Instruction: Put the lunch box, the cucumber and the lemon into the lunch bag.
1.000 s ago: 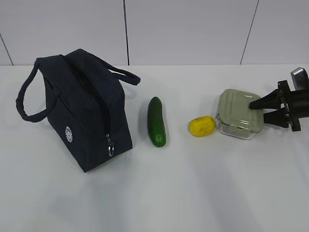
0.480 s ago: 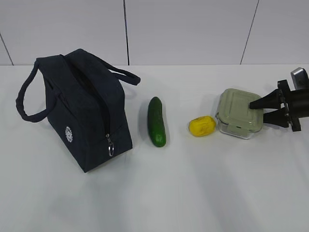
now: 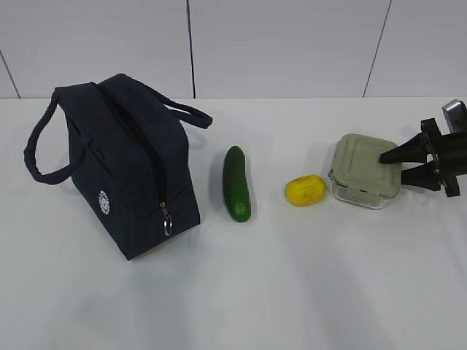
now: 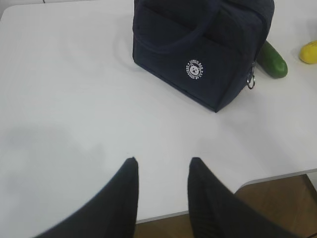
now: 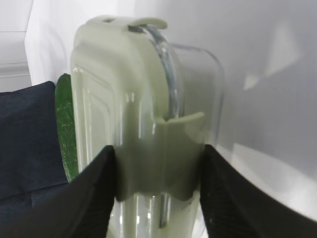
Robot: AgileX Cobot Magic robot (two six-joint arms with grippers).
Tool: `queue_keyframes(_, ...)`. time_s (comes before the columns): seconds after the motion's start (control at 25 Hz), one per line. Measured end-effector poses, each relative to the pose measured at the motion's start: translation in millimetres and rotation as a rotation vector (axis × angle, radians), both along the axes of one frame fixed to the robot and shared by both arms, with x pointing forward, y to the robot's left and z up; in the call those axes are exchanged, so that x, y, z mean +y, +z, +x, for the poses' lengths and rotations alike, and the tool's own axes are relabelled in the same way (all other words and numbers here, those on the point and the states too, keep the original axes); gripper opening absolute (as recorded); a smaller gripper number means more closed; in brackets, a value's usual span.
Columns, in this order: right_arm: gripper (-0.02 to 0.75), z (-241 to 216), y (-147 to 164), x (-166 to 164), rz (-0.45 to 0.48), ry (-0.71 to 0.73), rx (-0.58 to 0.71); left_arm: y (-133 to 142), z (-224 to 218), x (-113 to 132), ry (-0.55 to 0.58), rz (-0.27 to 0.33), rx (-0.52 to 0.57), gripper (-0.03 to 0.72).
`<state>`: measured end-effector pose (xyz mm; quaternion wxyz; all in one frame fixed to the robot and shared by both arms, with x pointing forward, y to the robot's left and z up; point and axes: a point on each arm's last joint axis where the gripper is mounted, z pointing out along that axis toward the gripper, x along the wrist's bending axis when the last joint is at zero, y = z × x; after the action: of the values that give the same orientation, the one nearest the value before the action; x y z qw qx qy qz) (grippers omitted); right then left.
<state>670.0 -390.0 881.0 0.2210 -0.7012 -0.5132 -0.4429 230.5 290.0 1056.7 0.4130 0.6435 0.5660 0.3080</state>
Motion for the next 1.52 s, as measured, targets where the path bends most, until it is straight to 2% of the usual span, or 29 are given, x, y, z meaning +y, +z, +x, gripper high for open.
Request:
queue_keyframes(0.32, 0.378, 1, 3, -1, -0.001, -0.024, -0.002, 0, 2, 1, 0.004, 0.008, 0.012, 0.241)
queue_keyframes(0.48, 0.378, 2, 14, -1, -0.009, -0.028, -0.026, 0, 9, 1, 0.006, 0.017, 0.068, 0.241)
queue_keyframes(0.76, 0.378, 2, 17, -1, 0.002, -0.042, -0.016, 31, 21, 5, 0.037, 0.071, 0.078, 0.241)
queue_keyframes(0.92, 0.378, 1, 24, -1, -0.004, -0.044, -0.028, 48, 34, 5, 0.043, 0.076, 0.072, 0.241)
queue_keyframes(1.04, 0.378, 1, 33, -1, -0.009, -0.046, -0.048, 57, 49, 1, 0.028, 0.039, 0.067, 0.241)
queue_keyframes(1.28, 0.377, 1, 45, 0, -0.014, -0.050, -0.069, 63, 90, -10, -0.002, -0.103, 0.059, 0.239)
queue_keyframes(1.4, 0.377, 0, 57, 0, -0.016, -0.054, -0.094, 58, 114, -13, 0.006, -0.130, 0.108, 0.240)
queue_keyframes(1.52, 0.377, 0, 67, 1, -0.011, -0.063, -0.119, 47, 140, -17, 0.007, -0.165, 0.204, 0.260)
